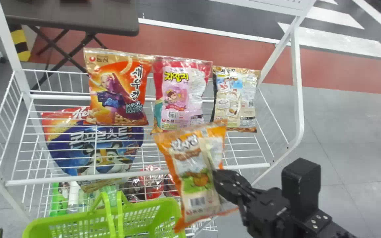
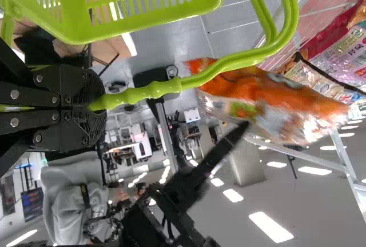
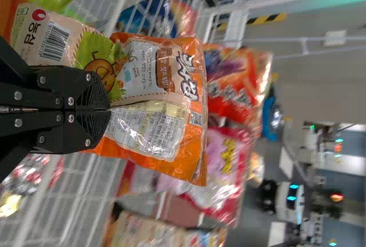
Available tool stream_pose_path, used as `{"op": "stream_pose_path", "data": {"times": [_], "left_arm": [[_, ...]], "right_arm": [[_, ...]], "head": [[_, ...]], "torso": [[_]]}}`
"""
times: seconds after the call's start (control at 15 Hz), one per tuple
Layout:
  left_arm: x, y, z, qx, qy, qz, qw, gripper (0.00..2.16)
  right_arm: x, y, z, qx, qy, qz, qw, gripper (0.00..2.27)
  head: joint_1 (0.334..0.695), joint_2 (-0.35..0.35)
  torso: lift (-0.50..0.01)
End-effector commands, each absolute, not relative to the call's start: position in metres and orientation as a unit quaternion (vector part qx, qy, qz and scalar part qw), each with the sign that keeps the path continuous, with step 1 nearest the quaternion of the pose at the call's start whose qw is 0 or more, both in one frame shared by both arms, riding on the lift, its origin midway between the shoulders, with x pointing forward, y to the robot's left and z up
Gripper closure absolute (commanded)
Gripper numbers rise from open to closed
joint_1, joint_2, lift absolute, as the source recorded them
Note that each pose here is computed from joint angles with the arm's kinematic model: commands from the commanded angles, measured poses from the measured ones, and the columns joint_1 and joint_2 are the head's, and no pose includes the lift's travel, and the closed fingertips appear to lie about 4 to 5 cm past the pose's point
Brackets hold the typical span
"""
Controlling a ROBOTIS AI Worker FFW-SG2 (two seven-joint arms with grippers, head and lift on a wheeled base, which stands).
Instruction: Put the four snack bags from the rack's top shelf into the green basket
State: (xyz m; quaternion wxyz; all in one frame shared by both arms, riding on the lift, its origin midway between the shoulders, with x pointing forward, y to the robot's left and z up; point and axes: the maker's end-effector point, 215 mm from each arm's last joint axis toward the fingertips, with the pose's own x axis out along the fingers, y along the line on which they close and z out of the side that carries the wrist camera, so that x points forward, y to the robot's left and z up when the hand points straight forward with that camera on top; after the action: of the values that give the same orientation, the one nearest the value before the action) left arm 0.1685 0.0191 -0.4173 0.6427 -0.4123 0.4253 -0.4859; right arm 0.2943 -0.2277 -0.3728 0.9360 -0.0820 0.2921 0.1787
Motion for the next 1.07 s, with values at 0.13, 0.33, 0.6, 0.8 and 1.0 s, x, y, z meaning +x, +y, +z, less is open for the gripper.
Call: {"op": "stream_pose_path", "data": {"times": [0.13, 0.33, 0.6, 0.8, 1.0], "left_arm": [[0.172, 0.021, -0.415, -0.409, 0.421, -0.485, 0.648, 2.11], [0.173, 0.020, -0.415, -0.408, 0.420, -0.487, 0.648, 2.11], [0.171, 0.015, -0.411, -0.407, 0.419, -0.493, 0.645, 2.11], [0.162, 0.006, -0.408, -0.405, 0.422, -0.500, 0.639, 2.11], [0.158, 0.004, -0.407, -0.405, 0.423, -0.501, 0.637, 2.11]], "right_arm": [[0.230, -0.242, -0.429, -0.030, 0.426, 0.172, 0.888, 2.13], [0.193, -0.204, -0.446, 0.036, 0.475, 0.214, 0.852, 2.13], [0.181, -0.152, -0.441, 0.086, 0.475, 0.272, 0.833, 2.13], [0.196, -0.125, -0.456, 0.079, 0.459, 0.287, 0.837, 2.13], [0.209, -0.110, -0.479, 0.069, 0.449, 0.288, 0.843, 2.12]], "head": [[0.695, -0.350], [0.695, -0.350], [0.695, -0.350], [0.695, -0.350], [0.695, -0.350]], "torso": [[0.000], [0.000], [0.000], [0.000], [0.000]]}}
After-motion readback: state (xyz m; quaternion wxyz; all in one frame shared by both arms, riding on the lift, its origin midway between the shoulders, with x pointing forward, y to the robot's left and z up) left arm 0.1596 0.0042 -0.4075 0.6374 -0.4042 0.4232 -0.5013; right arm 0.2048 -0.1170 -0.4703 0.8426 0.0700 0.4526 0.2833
